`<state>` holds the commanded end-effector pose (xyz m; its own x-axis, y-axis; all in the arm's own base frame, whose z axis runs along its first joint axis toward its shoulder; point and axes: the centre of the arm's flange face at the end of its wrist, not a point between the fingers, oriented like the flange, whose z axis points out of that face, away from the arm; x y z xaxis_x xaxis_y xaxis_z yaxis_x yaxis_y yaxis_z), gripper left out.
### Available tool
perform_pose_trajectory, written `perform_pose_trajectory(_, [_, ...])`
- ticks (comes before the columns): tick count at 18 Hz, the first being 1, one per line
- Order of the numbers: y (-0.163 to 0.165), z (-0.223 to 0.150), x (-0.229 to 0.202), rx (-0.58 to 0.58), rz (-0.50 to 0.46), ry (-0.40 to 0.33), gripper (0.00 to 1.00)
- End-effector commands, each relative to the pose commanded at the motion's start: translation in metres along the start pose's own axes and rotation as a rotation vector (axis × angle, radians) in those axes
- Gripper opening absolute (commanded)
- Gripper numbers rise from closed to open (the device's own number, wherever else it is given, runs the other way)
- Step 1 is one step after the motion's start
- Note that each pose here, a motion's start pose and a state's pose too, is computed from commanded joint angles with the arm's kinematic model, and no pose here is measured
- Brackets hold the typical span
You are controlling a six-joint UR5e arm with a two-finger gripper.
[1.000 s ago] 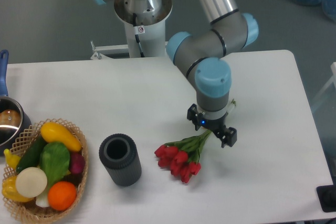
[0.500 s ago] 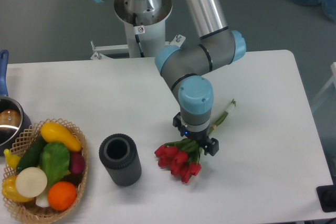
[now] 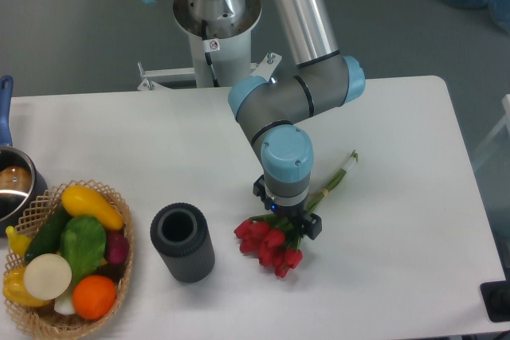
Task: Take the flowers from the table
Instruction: 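Lower the gripper and close it around the tulip stems, then lift the grasped tulips up off the table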
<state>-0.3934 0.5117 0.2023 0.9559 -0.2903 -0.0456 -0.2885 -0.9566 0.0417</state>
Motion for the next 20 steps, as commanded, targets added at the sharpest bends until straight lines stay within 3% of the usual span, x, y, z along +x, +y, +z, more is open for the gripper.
perform_pose_trajectory(1, [0.0,0.001,0.0,-0.001,-0.009,0.001,0.88])
perform_pose_trajectory(2, [0.0,0.0,0.0,0.001,-0.025,-0.001,0.78])
perform_pose_trajectory(5, [0.001,-0.003,0.001,0.002,-0.052,-0.004,0.34])
perform_pose_trajectory(7, [0.001,-0.003,0.001,0.003,-0.053,-0.006,0.2])
perform_pose_trajectory(13, [0.013,-0.023,-0.005,-0.038,-0.066,-0.06,0.02])
perform_pose_trajectory(20, [0.038,-0.059,-0.015,-0.068,-0.105,-0.131,0.02])
